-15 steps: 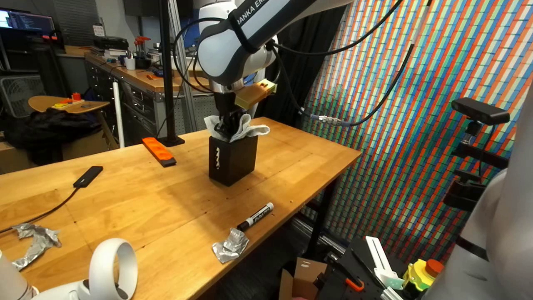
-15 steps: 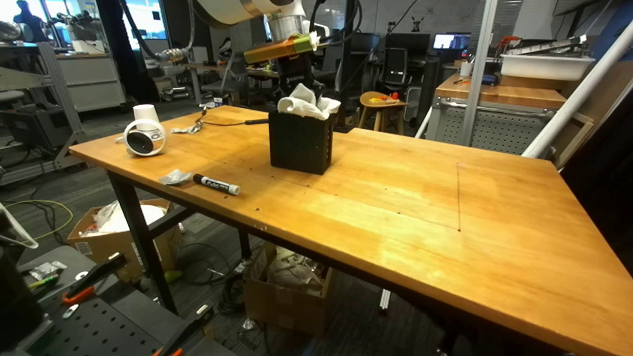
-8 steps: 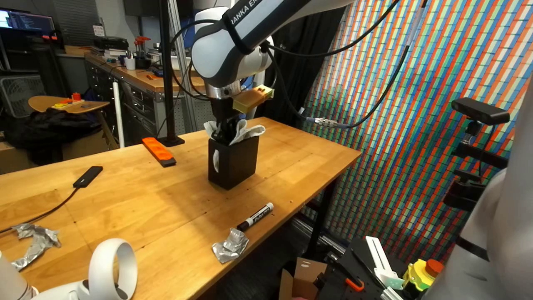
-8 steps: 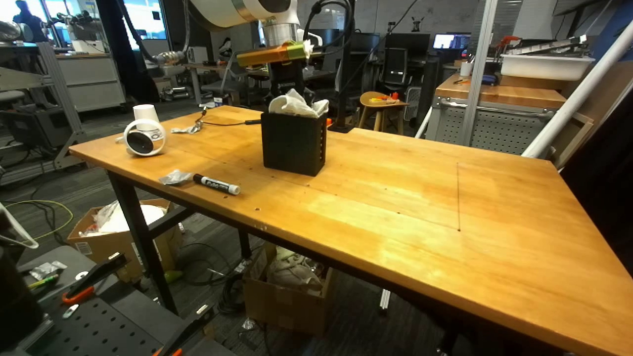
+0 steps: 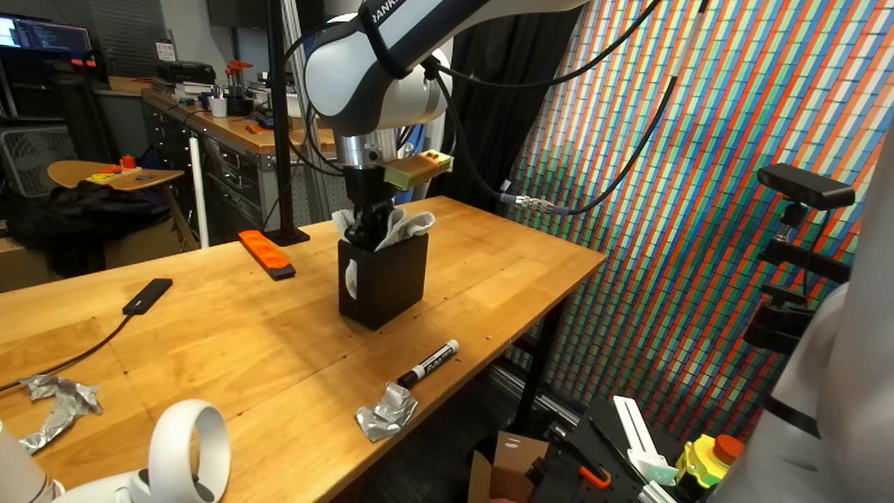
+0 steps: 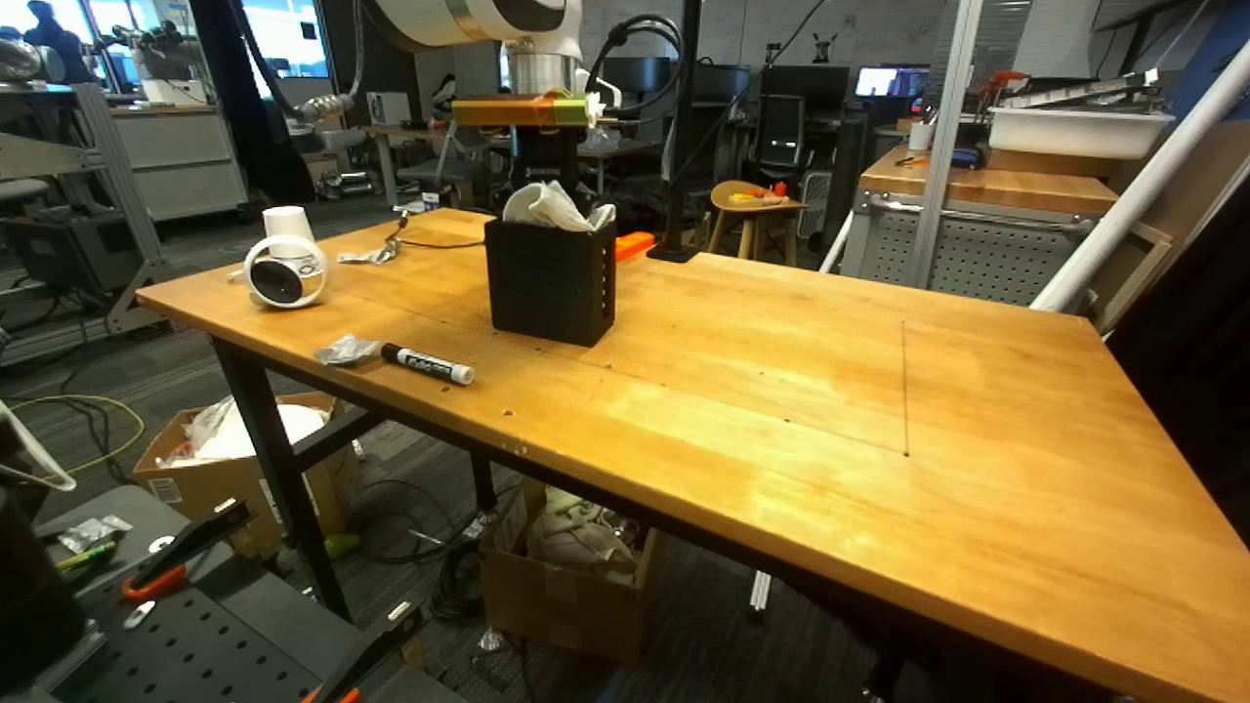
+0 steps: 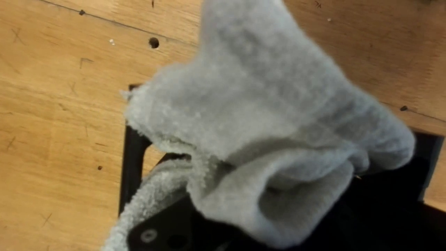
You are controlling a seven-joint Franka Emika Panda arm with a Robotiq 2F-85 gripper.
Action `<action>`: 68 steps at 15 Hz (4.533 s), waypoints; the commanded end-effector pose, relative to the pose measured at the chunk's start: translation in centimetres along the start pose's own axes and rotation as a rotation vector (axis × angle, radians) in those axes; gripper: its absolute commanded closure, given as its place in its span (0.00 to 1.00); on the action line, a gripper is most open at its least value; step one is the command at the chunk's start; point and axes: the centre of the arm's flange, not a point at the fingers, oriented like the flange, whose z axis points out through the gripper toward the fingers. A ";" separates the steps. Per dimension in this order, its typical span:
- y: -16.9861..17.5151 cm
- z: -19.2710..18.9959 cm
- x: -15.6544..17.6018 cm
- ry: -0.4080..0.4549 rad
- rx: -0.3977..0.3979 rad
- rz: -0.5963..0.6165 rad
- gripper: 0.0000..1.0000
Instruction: Put the towel deep inside the black object
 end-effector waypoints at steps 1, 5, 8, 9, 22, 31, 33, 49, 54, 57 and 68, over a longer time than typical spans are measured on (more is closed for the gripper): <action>0.1 -1.3 0.8 0.024 0.022 0.002 1.00; 1.5 -5.3 0.2 0.101 -0.004 0.039 1.00; 2.7 -8.1 -0.6 0.140 -0.032 0.067 1.00; 3.0 -8.7 -1.1 0.145 -0.041 0.080 1.00; 5.1 -10.9 -8.6 0.070 -0.050 0.243 1.00; 4.8 -8.5 -9.4 -0.008 -0.070 0.235 1.00; 4.5 -8.2 -9.3 -0.018 -0.069 0.227 1.00; 4.0 -8.7 -7.5 0.008 -0.025 0.197 1.00; 3.6 -9.8 -6.4 0.043 0.018 0.212 1.00; 3.4 -10.5 -5.5 0.065 0.042 0.216 1.00; 2.7 -8.8 -2.4 0.100 0.123 0.208 1.00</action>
